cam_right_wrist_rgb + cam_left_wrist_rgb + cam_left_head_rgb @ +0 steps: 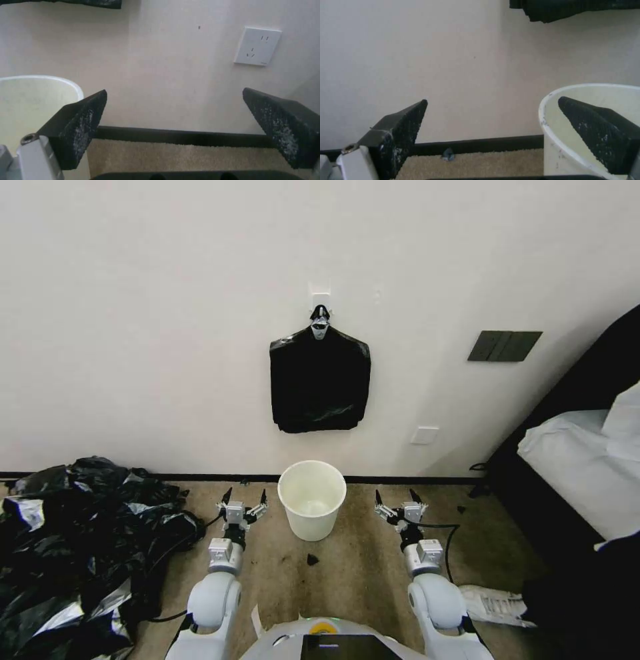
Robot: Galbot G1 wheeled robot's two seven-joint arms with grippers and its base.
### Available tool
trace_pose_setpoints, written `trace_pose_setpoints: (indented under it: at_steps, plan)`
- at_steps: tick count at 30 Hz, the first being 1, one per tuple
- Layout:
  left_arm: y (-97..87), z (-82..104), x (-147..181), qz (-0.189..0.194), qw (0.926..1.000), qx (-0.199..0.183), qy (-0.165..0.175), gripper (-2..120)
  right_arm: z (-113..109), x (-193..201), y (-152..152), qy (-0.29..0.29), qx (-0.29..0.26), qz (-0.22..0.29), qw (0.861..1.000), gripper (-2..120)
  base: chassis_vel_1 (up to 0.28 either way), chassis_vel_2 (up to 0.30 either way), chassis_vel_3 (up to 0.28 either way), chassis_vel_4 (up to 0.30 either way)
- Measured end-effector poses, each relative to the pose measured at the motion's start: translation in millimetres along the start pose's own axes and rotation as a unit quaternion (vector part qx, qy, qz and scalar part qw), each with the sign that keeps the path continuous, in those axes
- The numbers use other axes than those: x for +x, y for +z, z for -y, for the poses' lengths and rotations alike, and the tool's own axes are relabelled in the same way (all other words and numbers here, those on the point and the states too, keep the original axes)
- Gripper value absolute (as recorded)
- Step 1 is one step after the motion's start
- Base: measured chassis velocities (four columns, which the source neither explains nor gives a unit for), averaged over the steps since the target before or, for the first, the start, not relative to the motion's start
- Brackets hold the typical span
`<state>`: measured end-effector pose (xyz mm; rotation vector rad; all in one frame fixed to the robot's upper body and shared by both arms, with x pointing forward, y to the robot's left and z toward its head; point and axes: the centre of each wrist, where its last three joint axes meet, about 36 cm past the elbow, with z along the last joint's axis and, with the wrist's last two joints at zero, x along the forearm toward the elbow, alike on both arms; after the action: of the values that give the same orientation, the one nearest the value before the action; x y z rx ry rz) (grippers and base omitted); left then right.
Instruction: Place a trash bag onto the trash bin.
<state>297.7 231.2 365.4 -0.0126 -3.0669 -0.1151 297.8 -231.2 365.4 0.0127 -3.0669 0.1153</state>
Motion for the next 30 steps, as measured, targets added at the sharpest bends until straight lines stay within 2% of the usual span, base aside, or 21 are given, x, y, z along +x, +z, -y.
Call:
trace_pose_setpoints:
  at_steps: [30]
  plan:
    - [0.0, 0.0, 0.0, 0.000, 1.0000, 0.000, 0.000, 100, 0.0, 0.0, 0.0, 0.000, 0.000, 0.000, 1.000, 100, 0.000, 0.000, 0.000, 0.000]
